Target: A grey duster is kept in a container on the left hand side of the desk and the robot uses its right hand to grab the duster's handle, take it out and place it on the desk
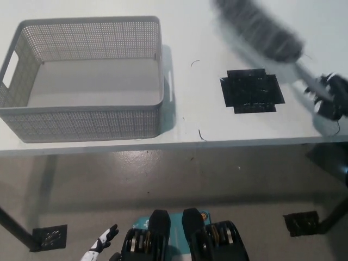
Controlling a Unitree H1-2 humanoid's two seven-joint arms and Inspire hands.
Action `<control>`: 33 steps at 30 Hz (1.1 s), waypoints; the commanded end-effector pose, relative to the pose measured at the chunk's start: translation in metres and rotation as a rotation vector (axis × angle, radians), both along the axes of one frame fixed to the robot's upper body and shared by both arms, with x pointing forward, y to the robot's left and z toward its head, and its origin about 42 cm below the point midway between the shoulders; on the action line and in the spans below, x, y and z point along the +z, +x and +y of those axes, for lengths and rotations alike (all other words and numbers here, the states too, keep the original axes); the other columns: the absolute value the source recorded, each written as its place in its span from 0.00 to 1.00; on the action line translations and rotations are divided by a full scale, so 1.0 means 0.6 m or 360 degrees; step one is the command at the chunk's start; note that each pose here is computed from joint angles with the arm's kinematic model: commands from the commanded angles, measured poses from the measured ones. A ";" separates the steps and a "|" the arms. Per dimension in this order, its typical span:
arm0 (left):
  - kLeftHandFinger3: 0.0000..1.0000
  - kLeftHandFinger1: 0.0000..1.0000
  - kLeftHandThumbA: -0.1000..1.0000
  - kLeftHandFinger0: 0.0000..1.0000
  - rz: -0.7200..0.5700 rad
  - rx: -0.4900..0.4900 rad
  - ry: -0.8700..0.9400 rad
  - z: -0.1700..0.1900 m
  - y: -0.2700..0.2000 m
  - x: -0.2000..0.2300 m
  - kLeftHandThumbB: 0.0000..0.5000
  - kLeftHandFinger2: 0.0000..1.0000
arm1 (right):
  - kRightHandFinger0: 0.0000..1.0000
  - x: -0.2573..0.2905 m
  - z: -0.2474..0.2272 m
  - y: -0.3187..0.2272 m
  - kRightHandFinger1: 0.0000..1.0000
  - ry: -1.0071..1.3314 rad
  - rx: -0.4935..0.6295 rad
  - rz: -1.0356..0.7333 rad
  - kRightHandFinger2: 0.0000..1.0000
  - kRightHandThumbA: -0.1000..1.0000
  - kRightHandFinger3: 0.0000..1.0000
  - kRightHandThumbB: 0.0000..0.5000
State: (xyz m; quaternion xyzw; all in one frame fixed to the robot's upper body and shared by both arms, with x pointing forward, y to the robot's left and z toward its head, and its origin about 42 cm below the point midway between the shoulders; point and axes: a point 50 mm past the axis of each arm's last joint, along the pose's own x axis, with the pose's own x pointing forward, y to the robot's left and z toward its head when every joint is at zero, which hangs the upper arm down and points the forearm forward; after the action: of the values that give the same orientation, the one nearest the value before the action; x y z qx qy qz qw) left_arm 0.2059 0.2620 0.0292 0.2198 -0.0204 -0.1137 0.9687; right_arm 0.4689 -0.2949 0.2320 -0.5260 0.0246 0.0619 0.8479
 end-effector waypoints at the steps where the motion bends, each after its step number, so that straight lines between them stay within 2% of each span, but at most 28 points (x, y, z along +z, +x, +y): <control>1: 1.00 1.00 0.97 1.00 -0.0119 0.0021 -0.0015 0.017 -0.004 0.026 0.42 1.00 | 0.53 0.043 0.047 -0.013 0.80 -0.0340 0.0188 0.0122 0.96 0.57 0.96 0.46; 2: 1.00 1.00 0.97 1.00 -0.0123 0.0024 -0.0012 0.017 -0.004 0.027 0.42 1.00 | 0.68 0.042 0.048 -0.012 0.96 -0.0384 0.0173 0.0162 1.00 0.71 1.00 0.56; 3: 1.00 1.00 0.97 1.00 -0.0130 0.0026 -0.0011 0.019 -0.004 0.028 0.43 1.00 | 0.90 0.038 0.050 -0.011 1.00 -0.0465 0.0146 0.0233 1.00 0.86 1.00 0.70; 4: 1.00 1.00 0.97 1.00 -0.0130 0.0028 -0.0018 0.019 -0.003 0.026 0.43 1.00 | 1.00 0.034 0.049 -0.010 1.00 -0.0535 0.0132 0.0274 1.00 0.92 1.00 0.78; 5: 1.00 1.00 0.97 1.00 -0.0131 0.0027 -0.0018 0.021 -0.002 0.028 0.43 1.00 | 1.00 0.031 0.048 -0.010 1.00 -0.0572 0.0123 0.0285 1.00 0.96 1.00 0.86; 7: 1.00 1.00 0.98 1.00 -0.0128 0.0030 -0.0006 0.022 -0.002 0.029 0.45 1.00 | 1.00 0.026 0.048 -0.010 1.00 -0.0572 0.0102 0.0253 1.00 0.94 1.00 0.87; 9: 1.00 1.00 0.99 1.00 -0.0139 0.0026 0.0003 0.024 0.005 0.033 0.43 1.00 | 1.00 0.037 0.044 -0.004 1.00 -0.0651 0.0088 0.0212 1.00 1.00 1.00 0.97; 11: 1.00 1.00 0.98 1.00 -0.0144 0.0027 0.0001 0.024 0.007 0.035 0.42 1.00 | 1.00 0.047 0.042 -0.001 1.00 -0.0682 0.0074 0.0150 1.00 1.00 1.00 1.00; 17: 1.00 1.00 0.97 1.00 -0.0145 0.0028 0.0000 0.022 0.009 0.037 0.44 1.00 | 1.00 0.094 0.031 0.005 1.00 -0.0534 0.0073 -0.0008 1.00 1.00 1.00 1.00; 23: 1.00 1.00 0.95 1.00 -0.0144 0.0034 0.0000 0.021 0.005 0.033 0.42 1.00 | 1.00 0.223 -0.002 -0.011 1.00 -0.0256 -0.0007 -0.0322 1.00 0.99 1.00 1.00; 26: 1.00 1.00 0.96 1.00 -0.0137 0.0035 0.0000 0.022 0.003 0.033 0.45 1.00 | 1.00 0.325 -0.027 -0.035 1.00 -0.0124 -0.0009 -0.0645 1.00 1.00 1.00 0.98; 27: 1.00 1.00 0.97 1.00 -0.0136 0.0035 0.0005 0.022 0.003 0.033 0.45 1.00 | 1.00 0.342 -0.034 -0.039 1.00 -0.0032 0.0001 -0.0702 1.00 0.97 1.00 0.92; 28: 1.00 1.00 0.97 1.00 -0.0142 0.0030 0.0007 0.022 0.003 0.033 0.44 1.00 | 1.00 0.396 -0.053 -0.060 1.00 0.0199 0.0016 -0.0848 1.00 0.97 1.00 0.88; 29: 1.00 1.00 0.96 1.00 -0.0146 0.0030 0.0007 0.021 0.004 0.033 0.44 1.00 | 1.00 0.430 -0.065 -0.077 1.00 0.0342 0.0054 -0.0936 1.00 0.99 1.00 0.87; 30: 1.00 1.00 0.96 1.00 -0.0147 0.0031 0.0008 0.021 0.004 0.032 0.43 1.00 | 1.00 0.463 -0.071 -0.096 1.00 0.0467 0.0087 -0.1022 1.00 1.00 1.00 0.92; 32: 1.00 1.00 0.95 1.00 -0.0148 0.0035 0.0004 0.021 0.005 0.032 0.43 1.00 | 1.00 0.523 -0.084 -0.148 1.00 0.0647 0.0146 -0.1247 1.00 1.00 1.00 0.84; 33: 1.00 1.00 0.95 1.00 -0.0147 0.0034 0.0002 0.021 0.005 0.032 0.43 1.00 | 1.00 0.552 -0.092 -0.188 1.00 0.0779 0.0224 -0.1428 1.00 1.00 1.00 0.86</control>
State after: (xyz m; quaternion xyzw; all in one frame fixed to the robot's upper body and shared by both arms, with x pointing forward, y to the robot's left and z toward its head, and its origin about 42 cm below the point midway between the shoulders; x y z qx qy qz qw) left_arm 0.2082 0.2683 0.0391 0.2236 -0.0358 -0.1006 0.9688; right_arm 0.4418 -0.3264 0.4235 -0.4916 -0.1296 -0.0574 0.8592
